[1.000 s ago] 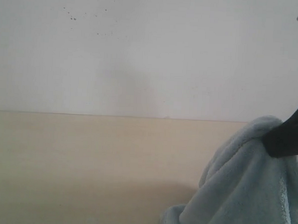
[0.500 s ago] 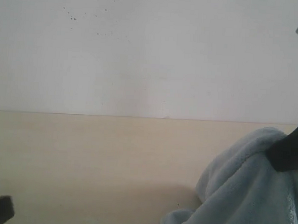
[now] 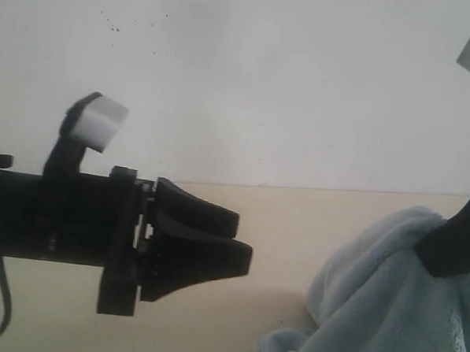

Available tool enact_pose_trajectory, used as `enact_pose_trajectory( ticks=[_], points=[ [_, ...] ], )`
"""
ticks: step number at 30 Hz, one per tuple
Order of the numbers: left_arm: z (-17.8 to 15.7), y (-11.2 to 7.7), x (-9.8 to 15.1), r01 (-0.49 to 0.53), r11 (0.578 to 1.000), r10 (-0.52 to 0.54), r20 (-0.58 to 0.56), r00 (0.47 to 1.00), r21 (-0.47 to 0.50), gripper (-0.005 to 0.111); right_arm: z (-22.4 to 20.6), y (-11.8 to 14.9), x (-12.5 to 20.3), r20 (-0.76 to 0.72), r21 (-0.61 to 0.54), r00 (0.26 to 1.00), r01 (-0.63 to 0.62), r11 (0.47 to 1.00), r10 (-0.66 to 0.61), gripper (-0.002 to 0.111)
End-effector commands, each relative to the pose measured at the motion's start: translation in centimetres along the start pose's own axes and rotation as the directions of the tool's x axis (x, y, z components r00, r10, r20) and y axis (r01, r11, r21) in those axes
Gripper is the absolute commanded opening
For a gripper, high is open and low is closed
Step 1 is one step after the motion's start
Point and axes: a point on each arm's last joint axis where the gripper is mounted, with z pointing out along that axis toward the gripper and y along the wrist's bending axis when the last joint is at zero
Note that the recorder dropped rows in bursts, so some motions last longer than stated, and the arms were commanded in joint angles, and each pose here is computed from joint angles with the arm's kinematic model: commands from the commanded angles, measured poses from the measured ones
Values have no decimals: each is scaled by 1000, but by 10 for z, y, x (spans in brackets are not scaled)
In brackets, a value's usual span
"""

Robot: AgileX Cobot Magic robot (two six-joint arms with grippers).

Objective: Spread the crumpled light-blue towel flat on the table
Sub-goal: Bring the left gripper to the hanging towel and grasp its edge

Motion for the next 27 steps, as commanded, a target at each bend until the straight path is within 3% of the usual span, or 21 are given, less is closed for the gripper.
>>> enact_pose_trajectory(
  ticks=[1, 10, 21, 27],
  points=[
    [26, -9, -7, -60, 995, 60, 1, 998, 85, 56, 5, -1, -2, -4, -26, 1000, 11, 1000, -11, 1],
    [62, -24, -12, -126, 982, 131, -26, 991, 143, 56, 8, -1, -4, -1, -45, 1000, 14, 999, -14, 1],
    [83, -13, -2, -214, 977, 215, -132, 968, 21, 56, 7, 5, -7, 32, -107, 999, 33, 994, -30, 1],
    [82, -12, -2, -231, 973, 231, -137, 963, 14, 56, 7, 6, -5, 14, -121, 999, 44, 992, -43, 1]
  ],
)
